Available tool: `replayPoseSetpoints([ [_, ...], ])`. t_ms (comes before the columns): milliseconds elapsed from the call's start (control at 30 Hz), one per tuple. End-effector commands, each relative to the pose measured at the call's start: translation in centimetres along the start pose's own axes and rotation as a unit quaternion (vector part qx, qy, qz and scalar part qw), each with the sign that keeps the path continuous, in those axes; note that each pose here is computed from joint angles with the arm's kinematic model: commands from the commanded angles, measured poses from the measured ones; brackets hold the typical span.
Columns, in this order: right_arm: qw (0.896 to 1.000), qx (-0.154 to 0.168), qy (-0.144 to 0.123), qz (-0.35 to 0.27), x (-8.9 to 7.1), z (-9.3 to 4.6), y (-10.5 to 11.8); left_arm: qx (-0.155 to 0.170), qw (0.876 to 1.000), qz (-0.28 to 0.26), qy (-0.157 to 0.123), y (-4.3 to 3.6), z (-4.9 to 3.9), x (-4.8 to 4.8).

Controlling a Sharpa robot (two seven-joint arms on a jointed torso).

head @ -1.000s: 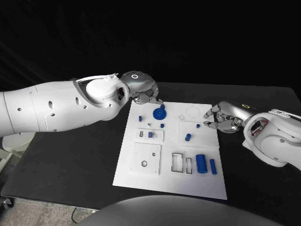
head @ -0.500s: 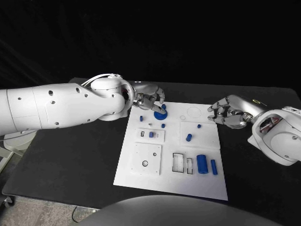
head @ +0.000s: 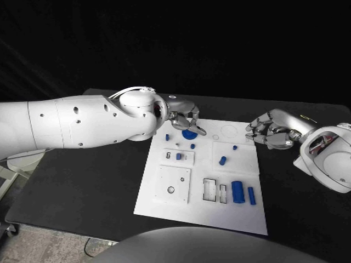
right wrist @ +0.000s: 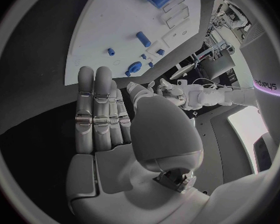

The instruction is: Assemble the parts on the task board

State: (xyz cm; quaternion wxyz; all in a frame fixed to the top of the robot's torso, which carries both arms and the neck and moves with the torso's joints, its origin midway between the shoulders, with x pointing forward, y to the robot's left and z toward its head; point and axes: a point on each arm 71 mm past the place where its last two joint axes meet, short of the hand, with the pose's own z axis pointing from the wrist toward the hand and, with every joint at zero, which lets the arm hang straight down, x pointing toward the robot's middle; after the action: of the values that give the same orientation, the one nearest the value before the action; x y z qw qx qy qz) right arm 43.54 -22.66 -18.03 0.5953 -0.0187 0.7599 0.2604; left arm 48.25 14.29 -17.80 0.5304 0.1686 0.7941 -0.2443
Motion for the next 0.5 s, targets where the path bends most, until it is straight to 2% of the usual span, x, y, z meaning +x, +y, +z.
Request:
replayPoseSetpoints([
  [33,1.000,-0.009,0.008,0.006,0.0,0.0,0.0,-0.091,0.986,-0.109,0.090,1.46,-0.71,1.54],
  [200,1.000,-0.003,0.015,0.006,0.2,-0.1,-0.2,-0.114,0.978,-0.128,0.118,1.84,-1.68,2.18],
  [367,1.000,-0.001,0.020,0.005,0.3,0.0,-0.1,-0.121,0.972,-0.124,0.157,1.87,-2.21,2.78],
  [500,1.000,-0.001,0.021,0.006,0.4,0.0,0.1,-0.121,0.970,-0.120,0.171,1.70,-2.47,3.04],
])
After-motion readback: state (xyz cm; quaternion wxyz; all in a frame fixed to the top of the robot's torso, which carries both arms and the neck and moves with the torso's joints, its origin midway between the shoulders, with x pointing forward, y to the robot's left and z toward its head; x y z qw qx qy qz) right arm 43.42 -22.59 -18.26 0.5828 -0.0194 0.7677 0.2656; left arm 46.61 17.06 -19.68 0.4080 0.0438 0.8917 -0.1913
